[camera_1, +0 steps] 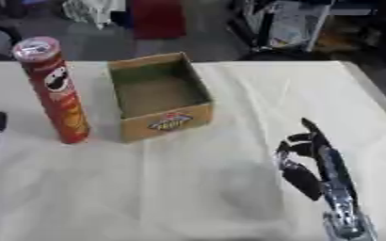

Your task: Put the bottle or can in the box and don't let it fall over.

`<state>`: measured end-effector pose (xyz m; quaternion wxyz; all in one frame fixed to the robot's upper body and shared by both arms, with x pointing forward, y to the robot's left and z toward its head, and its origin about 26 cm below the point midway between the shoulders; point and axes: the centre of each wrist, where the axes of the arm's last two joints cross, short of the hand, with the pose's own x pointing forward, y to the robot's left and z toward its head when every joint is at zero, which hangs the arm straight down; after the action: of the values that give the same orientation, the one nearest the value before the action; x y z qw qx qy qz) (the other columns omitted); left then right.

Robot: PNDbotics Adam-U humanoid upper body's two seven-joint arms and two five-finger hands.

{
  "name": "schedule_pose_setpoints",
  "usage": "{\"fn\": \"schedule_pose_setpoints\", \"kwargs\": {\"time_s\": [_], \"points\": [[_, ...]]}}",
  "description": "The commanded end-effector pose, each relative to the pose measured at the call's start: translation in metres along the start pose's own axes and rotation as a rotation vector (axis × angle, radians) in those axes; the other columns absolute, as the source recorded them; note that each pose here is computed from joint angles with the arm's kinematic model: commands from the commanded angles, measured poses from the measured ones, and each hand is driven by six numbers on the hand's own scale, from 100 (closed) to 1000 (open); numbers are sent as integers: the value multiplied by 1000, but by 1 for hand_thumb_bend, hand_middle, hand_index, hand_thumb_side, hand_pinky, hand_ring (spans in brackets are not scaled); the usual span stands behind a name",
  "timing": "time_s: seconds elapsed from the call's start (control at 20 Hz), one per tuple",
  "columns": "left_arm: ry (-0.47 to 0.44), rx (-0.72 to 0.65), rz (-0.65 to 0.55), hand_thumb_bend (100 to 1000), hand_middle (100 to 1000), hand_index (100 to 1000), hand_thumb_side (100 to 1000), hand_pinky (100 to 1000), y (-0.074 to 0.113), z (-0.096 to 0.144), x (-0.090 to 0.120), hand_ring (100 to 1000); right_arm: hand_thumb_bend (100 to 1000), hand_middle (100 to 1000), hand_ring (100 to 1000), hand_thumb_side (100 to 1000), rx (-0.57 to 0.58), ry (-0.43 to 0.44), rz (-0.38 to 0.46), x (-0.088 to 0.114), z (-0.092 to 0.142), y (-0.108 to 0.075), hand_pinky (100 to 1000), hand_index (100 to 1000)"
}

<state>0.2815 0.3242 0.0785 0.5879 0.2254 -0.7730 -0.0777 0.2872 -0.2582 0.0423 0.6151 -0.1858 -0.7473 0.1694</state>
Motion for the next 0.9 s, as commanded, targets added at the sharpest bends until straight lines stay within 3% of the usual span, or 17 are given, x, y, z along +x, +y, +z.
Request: {"fn": "schedule_pose_setpoints", "kwargs": {"time_s": [0.05,0.4,0.6,0.65,0.75,0.9], "points": [[-20,11,-10,458,641,779,588,839,4,-2,5,750,100,675,675,459,-21,-8,0,3,-2,-6,744,1000],[-15,7,-14,471,657,785,585,842,4,-2,5,760,100,673,674,474,-28,0,-5,2,-2,-6,743,997],[-10,7,-34,605,710,829,549,841,6,-4,5,792,100,673,673,475,-31,3,-6,2,-2,-6,743,998],[-6,8,-49,709,737,861,506,843,7,-5,5,813,100,672,673,476,-33,3,-6,2,-2,-6,743,999],[3,3,-82,785,769,895,487,848,8,-8,5,834,100,672,672,477,-35,5,-7,2,-2,-6,743,999],[32,-10,-117,807,798,928,424,857,7,-17,3,855,100,671,672,479,-37,7,-9,1,-2,-6,742,1000]]}}
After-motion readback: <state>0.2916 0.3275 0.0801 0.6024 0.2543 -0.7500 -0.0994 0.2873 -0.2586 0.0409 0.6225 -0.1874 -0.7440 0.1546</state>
